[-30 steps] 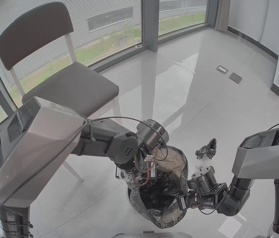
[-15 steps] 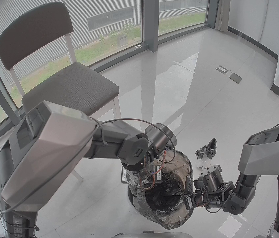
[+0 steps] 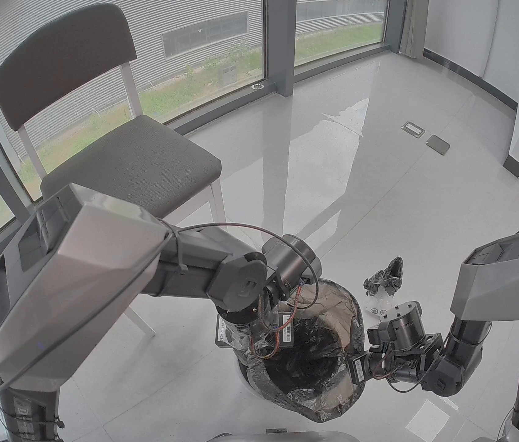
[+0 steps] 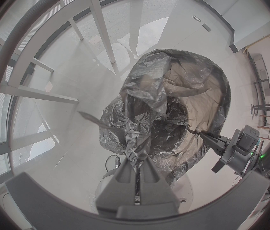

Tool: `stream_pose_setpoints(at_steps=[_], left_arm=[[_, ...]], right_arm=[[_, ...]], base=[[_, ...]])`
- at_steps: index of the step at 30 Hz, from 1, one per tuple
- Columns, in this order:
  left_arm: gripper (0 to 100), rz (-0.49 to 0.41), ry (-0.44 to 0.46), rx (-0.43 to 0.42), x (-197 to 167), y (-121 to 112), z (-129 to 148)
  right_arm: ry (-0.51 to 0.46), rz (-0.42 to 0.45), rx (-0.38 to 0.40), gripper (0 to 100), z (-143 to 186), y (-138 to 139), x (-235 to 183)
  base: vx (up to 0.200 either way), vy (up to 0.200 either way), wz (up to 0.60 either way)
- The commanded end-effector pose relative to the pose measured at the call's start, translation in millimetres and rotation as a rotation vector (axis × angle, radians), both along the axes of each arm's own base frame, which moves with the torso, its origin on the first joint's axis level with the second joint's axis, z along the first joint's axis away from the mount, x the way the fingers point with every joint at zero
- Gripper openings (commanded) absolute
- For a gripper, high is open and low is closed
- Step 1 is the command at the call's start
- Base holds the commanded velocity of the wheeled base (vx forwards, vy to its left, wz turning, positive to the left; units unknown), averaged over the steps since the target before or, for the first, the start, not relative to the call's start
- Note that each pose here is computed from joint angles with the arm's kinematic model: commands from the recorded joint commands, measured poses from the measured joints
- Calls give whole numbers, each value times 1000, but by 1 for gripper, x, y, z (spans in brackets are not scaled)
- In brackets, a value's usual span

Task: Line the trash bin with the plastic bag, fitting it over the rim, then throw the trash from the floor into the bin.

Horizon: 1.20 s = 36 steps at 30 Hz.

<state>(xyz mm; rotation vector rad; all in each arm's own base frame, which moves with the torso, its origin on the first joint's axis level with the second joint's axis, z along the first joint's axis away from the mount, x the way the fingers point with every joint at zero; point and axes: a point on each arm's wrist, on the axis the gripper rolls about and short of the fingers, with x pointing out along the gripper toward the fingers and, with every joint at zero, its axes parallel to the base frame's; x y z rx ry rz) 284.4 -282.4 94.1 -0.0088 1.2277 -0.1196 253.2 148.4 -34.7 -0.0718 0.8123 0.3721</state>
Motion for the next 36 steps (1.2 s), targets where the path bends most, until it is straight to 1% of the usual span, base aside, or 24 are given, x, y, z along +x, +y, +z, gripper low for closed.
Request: stream_pose_setpoints(at_steps=[1,8,9,15,19,26,29,34,36], left_arm=[[0,0,-1,-1,-1,1,1],[0,-8,20,20,-7,3,-3],[0,-4,29,33,-8,7,-6],[0,27,41,43,-1,17,-10],[0,49,25,39,10,25,-9],[0,79,-8,31,23,28,-4],[0,78,-9,62,24,33,-5],[0,50,-36,173,28,47,-13],[0,48,-39,178,29,50,-13]], right_arm=[[-1,1,0,100,0,0,-1],[20,-5,-18,100,-1,-7,-8],[10,-11,-17,100,1,-7,-8],[-34,-12,6,100,16,-7,-6],[-53,-12,17,100,24,-9,-9],[-80,-12,32,100,33,-9,-9],[-84,-12,34,100,35,-9,-10],[-85,-13,35,100,35,-9,-9],[-85,-12,35,100,35,-9,-9]], base=[[0,0,0],[0,0,0],[0,0,0],[0,0,0],[0,0,0],[0,0,0],[0,0,0],[0,0,0],[0,0,0]])
